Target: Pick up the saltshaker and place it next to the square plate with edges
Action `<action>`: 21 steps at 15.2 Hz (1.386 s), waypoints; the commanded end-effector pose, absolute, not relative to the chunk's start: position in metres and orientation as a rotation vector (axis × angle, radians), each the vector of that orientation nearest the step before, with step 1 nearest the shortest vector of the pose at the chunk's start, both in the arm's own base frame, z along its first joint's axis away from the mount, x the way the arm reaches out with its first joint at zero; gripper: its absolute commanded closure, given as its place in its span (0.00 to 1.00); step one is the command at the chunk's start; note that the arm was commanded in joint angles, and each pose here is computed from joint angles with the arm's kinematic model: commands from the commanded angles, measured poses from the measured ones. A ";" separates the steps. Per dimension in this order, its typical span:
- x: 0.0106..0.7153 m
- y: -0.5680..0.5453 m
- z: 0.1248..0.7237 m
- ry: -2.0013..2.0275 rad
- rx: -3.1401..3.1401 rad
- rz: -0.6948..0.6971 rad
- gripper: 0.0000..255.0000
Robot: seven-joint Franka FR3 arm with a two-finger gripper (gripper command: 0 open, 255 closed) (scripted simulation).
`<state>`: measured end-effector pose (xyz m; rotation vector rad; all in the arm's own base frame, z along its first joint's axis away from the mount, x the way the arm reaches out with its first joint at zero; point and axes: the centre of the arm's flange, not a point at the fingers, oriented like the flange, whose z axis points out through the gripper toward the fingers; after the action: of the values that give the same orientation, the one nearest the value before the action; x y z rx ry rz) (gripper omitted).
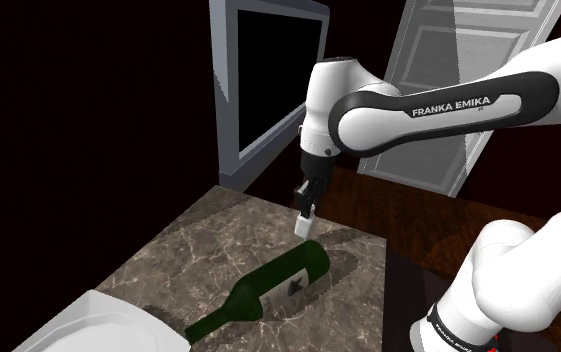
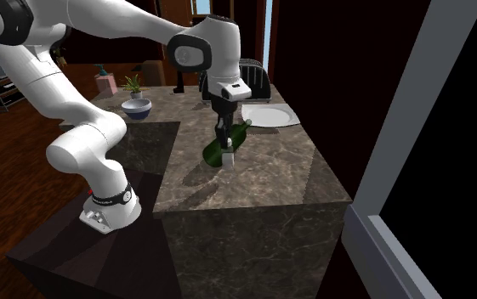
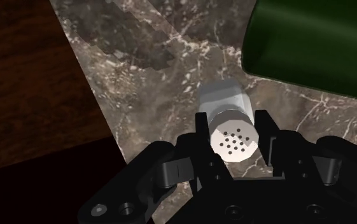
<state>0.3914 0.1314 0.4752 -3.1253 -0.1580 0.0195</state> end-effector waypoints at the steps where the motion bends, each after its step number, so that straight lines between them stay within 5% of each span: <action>1: 0.391 0.133 0.486 -0.158 -3.125 0.020 1.00; 21: 0.391 0.133 0.587 -0.158 -3.125 0.020 1.00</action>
<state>0.3907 0.1326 0.5847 -3.1252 -0.1579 0.0195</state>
